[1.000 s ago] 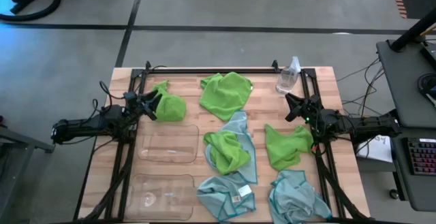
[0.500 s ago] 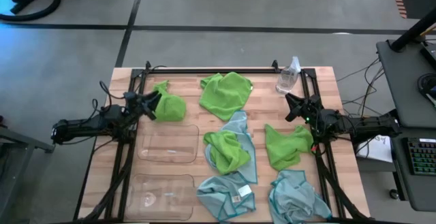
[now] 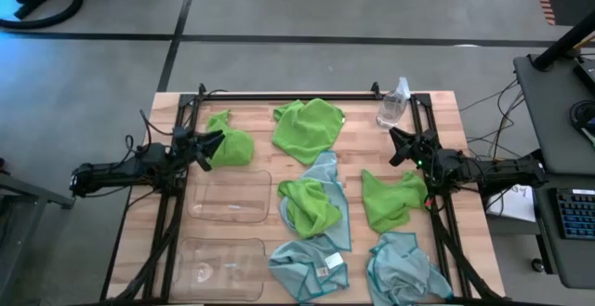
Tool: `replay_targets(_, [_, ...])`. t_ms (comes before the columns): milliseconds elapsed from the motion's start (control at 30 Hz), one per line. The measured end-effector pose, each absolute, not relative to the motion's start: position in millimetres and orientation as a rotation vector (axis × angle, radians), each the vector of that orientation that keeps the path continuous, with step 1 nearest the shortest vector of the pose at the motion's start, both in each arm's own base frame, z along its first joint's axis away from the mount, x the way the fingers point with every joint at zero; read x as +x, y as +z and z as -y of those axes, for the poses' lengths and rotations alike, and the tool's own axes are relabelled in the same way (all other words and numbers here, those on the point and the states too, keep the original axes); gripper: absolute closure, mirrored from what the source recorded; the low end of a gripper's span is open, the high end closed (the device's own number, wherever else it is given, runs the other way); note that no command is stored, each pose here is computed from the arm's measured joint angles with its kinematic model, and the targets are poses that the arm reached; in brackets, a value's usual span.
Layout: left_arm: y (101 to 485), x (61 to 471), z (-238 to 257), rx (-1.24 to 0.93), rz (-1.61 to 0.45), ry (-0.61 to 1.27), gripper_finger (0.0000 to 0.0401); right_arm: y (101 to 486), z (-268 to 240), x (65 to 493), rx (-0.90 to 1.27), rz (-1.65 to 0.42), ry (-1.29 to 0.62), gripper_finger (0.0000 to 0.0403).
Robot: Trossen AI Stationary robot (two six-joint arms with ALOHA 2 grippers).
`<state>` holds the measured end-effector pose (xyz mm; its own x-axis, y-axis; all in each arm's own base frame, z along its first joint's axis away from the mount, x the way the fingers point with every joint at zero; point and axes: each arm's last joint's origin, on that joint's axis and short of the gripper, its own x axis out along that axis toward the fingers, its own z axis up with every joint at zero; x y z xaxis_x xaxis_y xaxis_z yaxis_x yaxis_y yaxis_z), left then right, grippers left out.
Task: Sort microfiber towel by color & place in baskets
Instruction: Put the bottom right green microfiber cloth into the top transparent bin
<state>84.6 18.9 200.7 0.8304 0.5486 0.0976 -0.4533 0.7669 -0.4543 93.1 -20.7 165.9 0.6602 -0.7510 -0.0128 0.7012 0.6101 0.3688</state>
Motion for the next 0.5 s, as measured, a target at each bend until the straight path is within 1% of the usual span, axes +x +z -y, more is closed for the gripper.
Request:
replay_targets(200, [200.7, 84.6, -18.8, -0.378, 0.215, 0.551, 0.0298, 165.9, 20.7, 93.1, 0.36, 0.149, -0.842, 0.0335])
replay_targets(500, [202.6, 84.4, -18.8, -0.374, 0.232, 0.549, 0.0298, 165.9, 20.7, 93.1, 0.36, 0.149, -0.842, 0.0335])
